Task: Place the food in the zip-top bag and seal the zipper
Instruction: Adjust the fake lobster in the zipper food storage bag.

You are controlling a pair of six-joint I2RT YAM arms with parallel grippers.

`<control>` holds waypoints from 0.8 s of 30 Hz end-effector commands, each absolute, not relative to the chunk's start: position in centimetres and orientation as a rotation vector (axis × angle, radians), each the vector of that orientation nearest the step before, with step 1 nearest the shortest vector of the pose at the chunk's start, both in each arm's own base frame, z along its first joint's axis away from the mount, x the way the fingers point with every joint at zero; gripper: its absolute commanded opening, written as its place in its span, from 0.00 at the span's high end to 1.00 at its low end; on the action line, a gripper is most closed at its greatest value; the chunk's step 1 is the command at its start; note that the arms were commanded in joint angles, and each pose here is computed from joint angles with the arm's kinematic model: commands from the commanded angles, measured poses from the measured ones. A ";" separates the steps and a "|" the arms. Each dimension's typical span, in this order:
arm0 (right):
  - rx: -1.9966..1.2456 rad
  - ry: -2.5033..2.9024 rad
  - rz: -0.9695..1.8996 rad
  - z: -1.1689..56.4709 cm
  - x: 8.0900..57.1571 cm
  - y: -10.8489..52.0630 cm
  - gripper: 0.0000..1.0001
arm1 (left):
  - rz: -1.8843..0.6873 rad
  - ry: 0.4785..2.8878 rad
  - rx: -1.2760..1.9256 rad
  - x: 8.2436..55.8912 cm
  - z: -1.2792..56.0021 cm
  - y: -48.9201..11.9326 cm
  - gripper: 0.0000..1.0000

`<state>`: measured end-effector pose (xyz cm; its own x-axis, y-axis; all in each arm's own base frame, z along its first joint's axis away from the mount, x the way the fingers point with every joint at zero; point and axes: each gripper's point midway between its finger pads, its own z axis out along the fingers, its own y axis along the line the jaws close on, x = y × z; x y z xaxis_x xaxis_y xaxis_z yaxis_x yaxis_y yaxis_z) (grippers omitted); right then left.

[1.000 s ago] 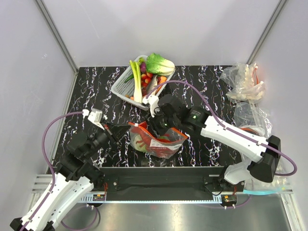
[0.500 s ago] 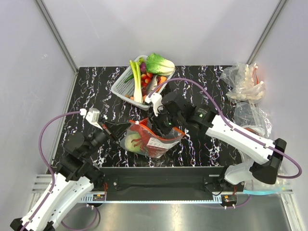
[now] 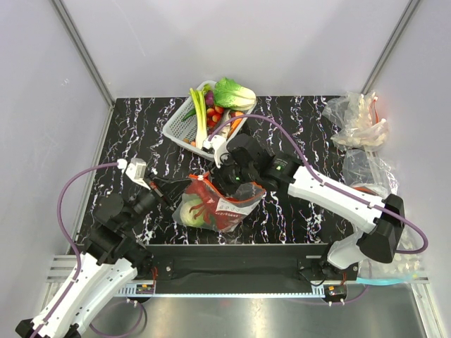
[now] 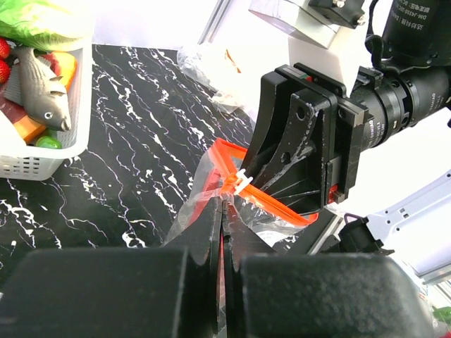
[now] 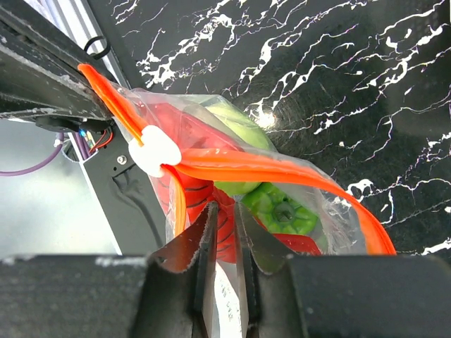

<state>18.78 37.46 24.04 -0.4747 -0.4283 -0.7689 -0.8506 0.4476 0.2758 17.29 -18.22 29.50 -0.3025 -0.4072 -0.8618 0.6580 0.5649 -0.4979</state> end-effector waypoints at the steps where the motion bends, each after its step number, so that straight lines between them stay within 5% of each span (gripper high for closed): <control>1: -1.054 2.075 0.902 24.7 18.6 37.5 0.77 | -1.090 1.417 0.250 16.6 32.8 -18.1 1.00; 20: -1.105 1.914 0.737 32.0 19.3 34.2 0.66 | -1.082 1.420 0.251 16.8 32.6 -18.1 1.00; 24: -1.220 1.805 0.822 33.6 17.9 35.0 0.57 | -1.083 1.419 0.249 16.8 32.5 -18.1 1.00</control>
<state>19.37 34.92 29.96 -0.3413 -0.4553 -0.8223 -0.8871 0.4453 0.1216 17.08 -18.14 29.77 -0.2925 -0.4104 -0.8637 0.6657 0.5610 -0.4920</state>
